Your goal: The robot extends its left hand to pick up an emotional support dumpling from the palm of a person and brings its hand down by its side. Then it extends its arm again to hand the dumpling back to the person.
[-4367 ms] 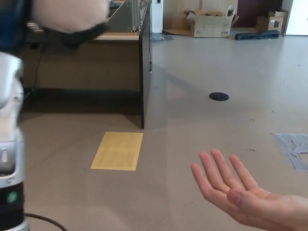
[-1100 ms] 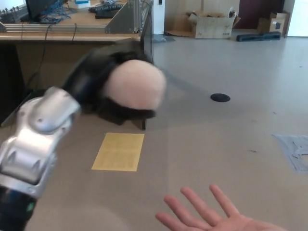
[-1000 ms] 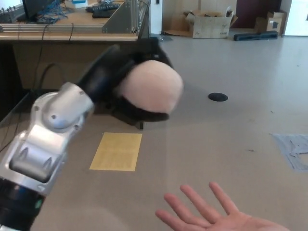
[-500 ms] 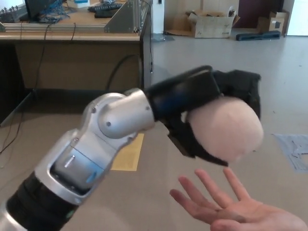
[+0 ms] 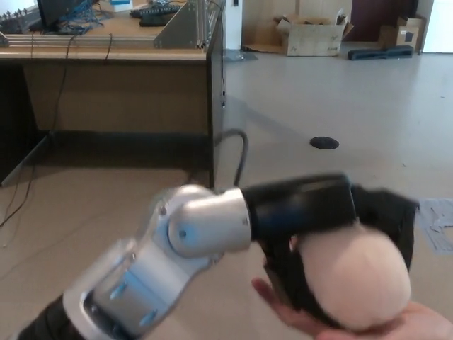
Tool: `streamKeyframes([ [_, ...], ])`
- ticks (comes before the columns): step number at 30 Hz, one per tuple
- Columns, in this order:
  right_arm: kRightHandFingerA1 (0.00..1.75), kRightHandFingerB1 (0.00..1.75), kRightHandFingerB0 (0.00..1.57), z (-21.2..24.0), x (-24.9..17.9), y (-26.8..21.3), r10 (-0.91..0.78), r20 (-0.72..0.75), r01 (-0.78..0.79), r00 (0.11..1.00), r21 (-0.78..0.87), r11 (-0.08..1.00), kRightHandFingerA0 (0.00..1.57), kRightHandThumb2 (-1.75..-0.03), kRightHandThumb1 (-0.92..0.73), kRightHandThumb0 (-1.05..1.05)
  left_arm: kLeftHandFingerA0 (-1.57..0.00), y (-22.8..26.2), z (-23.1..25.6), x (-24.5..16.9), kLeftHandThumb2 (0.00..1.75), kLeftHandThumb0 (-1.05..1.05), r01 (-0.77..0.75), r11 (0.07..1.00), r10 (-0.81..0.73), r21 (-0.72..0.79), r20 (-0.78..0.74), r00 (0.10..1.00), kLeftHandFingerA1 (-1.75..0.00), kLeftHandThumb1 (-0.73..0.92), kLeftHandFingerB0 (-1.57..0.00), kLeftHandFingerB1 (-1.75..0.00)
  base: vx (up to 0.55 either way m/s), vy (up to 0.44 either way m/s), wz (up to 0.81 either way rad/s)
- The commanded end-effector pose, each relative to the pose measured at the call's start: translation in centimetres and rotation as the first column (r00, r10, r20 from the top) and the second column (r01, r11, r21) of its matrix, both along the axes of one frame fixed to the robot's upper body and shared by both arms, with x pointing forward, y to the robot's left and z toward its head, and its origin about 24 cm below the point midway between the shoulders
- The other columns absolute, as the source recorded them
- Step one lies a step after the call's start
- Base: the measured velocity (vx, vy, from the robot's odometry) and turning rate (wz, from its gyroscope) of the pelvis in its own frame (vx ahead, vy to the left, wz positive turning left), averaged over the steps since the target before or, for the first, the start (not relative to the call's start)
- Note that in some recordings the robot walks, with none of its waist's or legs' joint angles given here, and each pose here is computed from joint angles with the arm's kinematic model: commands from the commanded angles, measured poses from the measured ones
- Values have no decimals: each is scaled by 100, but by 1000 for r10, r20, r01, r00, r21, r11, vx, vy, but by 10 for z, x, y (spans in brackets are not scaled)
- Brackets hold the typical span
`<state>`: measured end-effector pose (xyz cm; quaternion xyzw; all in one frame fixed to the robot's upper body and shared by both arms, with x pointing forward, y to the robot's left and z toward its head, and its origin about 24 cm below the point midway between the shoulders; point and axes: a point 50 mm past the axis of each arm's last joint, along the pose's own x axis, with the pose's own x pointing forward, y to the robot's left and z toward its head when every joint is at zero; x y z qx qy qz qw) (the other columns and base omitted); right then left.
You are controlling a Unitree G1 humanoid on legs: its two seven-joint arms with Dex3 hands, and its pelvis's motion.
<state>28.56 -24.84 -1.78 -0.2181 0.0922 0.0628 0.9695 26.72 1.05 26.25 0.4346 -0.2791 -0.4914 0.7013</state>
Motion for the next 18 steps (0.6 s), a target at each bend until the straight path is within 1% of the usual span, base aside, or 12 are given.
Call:
streamKeyframes([
  [1,40,39,53,1,0,0,17,15,-18,1000,46,999,53,-64,-79,-55,-62,2,-16,-3,55,-11,-18,997,22,80,-46,999,-175,60,-50,-164,0,0,0],
  [2,40,39,53,1,0,0,23,13,-24,1000,26,999,53,-64,-79,-55,-62,2,-17,-3,55,-11,-14,996,18,85,-49,999,-175,60,-50,-164,0,0,0],
  [4,42,39,53,2,-1,0,29,24,-30,999,41,999,54,-63,-77,-54,-61,1,-20,-3,53,-12,-8,996,13,84,-58,998,-175,61,-48,-164,0,0,0],
  [5,49,40,54,3,0,1,28,30,-31,999,114,993,61,-61,-68,-49,-64,3,-20,-2,57,-44,-9,996,17,91,-83,996,-107,59,-57,-85,0,0,0],
  [6,49,40,54,3,0,2,27,35,-33,999,188,982,61,-61,-68,-49,-64,4,-19,0,57,-44,-10,995,22,103,-113,993,-107,59,-57,-85,0,0,0],
  [7,47,43,59,3,1,2,22,40,-28,999,179,984,67,-61,-69,-50,-34,5,-17,3,60,-75,3,991,16,135,-139,990,-40,63,-32,-31,0,0,0],
  [8,47,43,59,3,1,3,16,45,-22,999,150,988,67,-61,-69,-50,-34,7,-15,5,60,-75,20,985,9,171,-166,986,-40,63,-32,-31,0,0,0],
  [9,49,44,59,3,2,2,11,39,-16,999,129,992,66,-61,-71,-49,-2,7,-14,6,92,-38,22,981,11,194,-170,985,-51,27,0,-47,0,0,0],
  [12,49,44,59,2,2,1,6,28,-8,1000,102,995,66,-61,-71,-49,-2,8,-12,7,92,-38,22,975,17,220,-170,985,-51,27,0,-47,0,0,0],
  [13,50,43,57,-1,2,-1,1,4,-1,1000,63,998,65,-63,-74,-54,0,10,-10,7,96,-95,18,969,23,246,-162,986,0,56,0,0,0,0,0],
  [14,50,43,57,-4,1,-3,-6,-24,7,1000,12,1000,65,-63,-74,-54,0,12,-8,6,96,-95,11,961,32,277,-152,988,0,56,0,0,0,0,0],
  [18,47,43,57,-1,4,-2,3,-30,-2,1000,17,1000,66,-63,-75,-53,0,14,-5,8,96,-95,23,961,30,276,-184,982,0,54,0,0,0,0,0],
])
